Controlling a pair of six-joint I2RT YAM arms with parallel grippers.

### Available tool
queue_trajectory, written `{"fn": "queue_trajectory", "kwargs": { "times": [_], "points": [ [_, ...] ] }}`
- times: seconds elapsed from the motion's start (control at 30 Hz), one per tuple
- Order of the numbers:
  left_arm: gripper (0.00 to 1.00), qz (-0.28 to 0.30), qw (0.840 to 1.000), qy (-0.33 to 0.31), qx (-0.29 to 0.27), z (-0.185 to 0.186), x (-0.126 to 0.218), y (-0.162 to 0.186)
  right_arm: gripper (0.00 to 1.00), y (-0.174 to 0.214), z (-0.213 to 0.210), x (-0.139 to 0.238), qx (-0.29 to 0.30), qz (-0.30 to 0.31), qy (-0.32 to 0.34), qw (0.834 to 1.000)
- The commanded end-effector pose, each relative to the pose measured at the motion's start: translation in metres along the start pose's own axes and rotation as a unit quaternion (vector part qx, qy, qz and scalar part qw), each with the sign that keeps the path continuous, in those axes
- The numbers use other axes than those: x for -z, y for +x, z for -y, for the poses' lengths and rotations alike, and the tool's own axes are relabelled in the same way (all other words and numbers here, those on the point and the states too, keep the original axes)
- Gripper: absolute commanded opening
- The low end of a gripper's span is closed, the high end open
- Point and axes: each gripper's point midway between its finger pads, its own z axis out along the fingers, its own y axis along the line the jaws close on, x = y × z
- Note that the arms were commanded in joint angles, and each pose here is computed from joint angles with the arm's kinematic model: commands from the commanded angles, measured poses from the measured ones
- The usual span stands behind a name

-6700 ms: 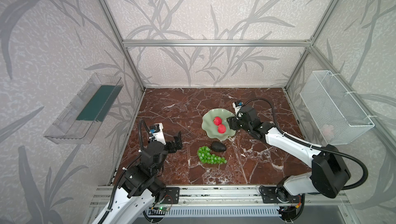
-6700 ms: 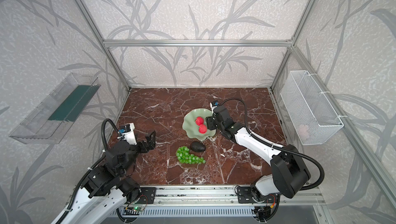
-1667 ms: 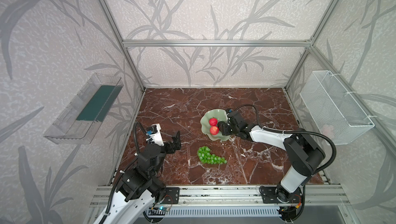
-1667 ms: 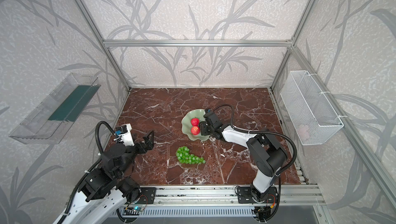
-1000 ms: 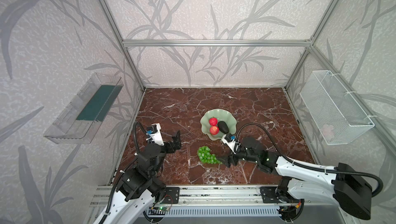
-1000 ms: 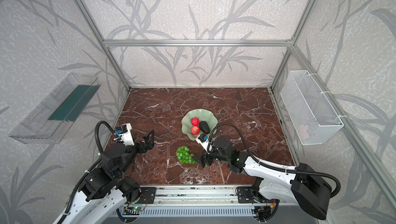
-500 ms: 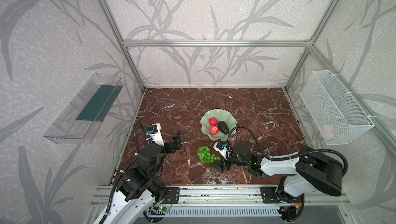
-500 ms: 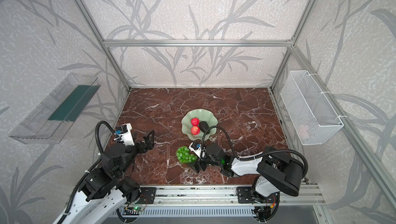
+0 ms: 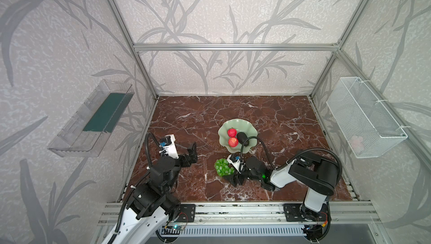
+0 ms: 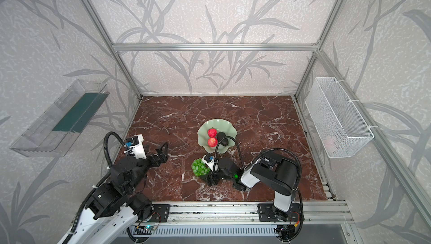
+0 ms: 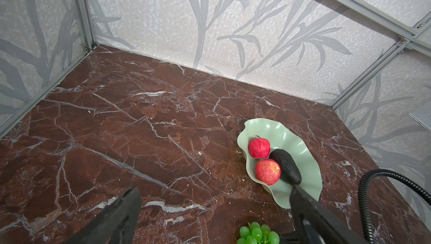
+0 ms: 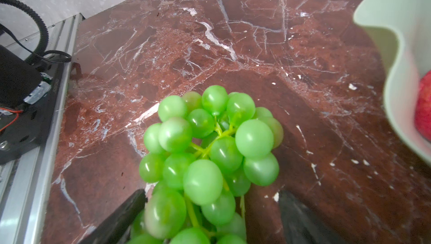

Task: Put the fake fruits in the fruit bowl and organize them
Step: 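Grasp the bunch of green grapes with the right gripper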

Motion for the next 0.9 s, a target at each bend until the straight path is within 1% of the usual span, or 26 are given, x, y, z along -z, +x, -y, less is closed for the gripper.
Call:
{"fn": "queue_trajectory", "kwargs": {
  "times": [0.0, 0.13, 0.37, 0.43, 0.47, 0.53, 0.63, 0.77, 0.87],
  "points": [
    [1.0, 0.002, 1.0, -0.006, 0.001, -0.002, -0.001, 0.001, 0.83, -0.013, 0.0, -0.004, -0.002, 0.025, 0.003, 1.0],
    [1.0, 0.001, 1.0, -0.007, 0.001, -0.002, -0.002, 0.001, 0.72, -0.009, 0.003, -0.004, -0.001, 0.017, 0.011, 1.0],
    [1.0, 0.0, 1.0, -0.006, -0.001, -0.002, -0.003, 0.001, 0.51, -0.016, 0.004, 0.001, 0.005, 0.022, 0.02, 1.0],
    [1.0, 0.0, 1.0, -0.006, -0.001, -0.002, -0.003, 0.001, 0.46, -0.023, 0.003, 0.004, 0.006, 0.028, 0.018, 0.999],
    [1.0, 0.0, 1.0, -0.007, -0.001, -0.002, -0.003, 0.002, 0.44, -0.024, -0.009, 0.004, 0.011, 0.027, 0.006, 1.0],
    [1.0, 0.0, 1.0, -0.007, -0.001, -0.002, -0.003, 0.002, 0.42, -0.03, -0.014, 0.007, 0.015, 0.031, 0.004, 0.999],
    [1.0, 0.0, 1.0, -0.006, 0.0, -0.002, -0.003, 0.001, 0.41, -0.047, -0.021, 0.016, 0.026, 0.048, 0.004, 0.999],
    [1.0, 0.0, 1.0, -0.005, 0.0, -0.002, -0.003, 0.001, 0.39, -0.063, -0.028, 0.026, 0.043, 0.052, 0.01, 0.998],
    [1.0, 0.0, 1.0, -0.005, 0.0, -0.001, -0.003, 0.001, 0.38, -0.078, -0.03, 0.036, 0.039, 0.066, 0.014, 0.997]
  ]
}}
